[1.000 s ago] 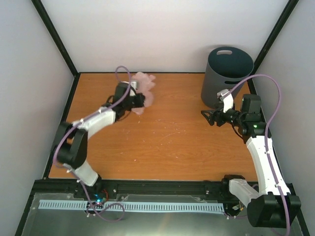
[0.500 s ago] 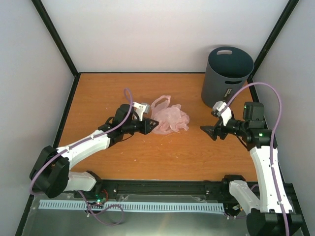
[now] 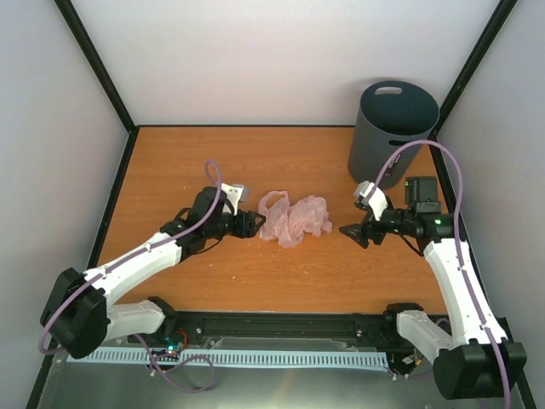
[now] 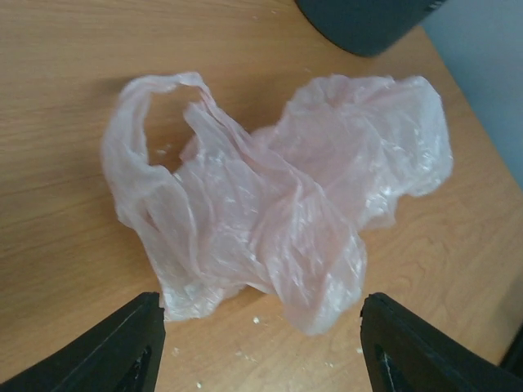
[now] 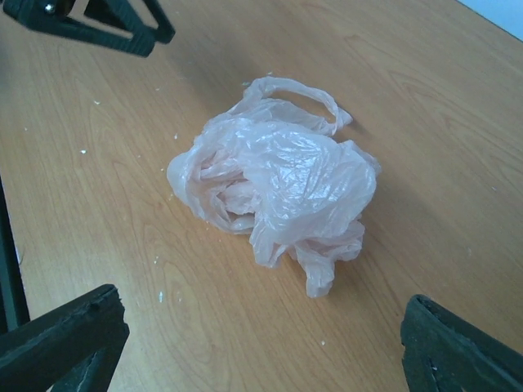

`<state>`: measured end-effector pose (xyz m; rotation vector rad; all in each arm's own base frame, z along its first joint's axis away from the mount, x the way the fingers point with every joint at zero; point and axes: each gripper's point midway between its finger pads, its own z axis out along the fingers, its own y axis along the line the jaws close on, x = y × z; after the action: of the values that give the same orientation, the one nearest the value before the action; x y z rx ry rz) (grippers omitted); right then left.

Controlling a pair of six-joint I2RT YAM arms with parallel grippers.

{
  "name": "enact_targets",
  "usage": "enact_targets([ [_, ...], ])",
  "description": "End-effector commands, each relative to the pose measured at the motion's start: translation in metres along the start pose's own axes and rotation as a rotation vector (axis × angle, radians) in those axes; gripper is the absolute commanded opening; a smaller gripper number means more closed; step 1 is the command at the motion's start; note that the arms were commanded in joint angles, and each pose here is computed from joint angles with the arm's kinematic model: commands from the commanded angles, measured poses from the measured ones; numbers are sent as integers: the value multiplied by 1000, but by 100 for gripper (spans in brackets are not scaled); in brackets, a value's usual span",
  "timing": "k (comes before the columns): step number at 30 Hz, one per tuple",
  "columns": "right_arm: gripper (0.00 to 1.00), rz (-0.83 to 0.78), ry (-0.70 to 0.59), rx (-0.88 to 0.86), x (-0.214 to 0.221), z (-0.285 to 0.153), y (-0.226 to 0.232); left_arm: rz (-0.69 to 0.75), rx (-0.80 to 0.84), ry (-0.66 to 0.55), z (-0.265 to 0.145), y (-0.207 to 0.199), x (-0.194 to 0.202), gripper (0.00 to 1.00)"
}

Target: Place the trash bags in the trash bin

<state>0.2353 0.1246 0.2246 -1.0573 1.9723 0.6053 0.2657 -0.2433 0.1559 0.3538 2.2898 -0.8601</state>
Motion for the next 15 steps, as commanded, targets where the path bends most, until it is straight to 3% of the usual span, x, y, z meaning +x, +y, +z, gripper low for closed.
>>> enact_targets([
  [1, 92, -42, 59, 37, -2, 20, -8, -44, -98, -61, 8, 24, -24, 68],
  [11, 93, -36, 242, 72, 3, 99, -34, -210, -60, -50, 86, 68, -47, 68],
  [15, 92, -21, 271, 31, 3, 132, -37, -225, 36, -16, 120, 63, -50, 64],
])
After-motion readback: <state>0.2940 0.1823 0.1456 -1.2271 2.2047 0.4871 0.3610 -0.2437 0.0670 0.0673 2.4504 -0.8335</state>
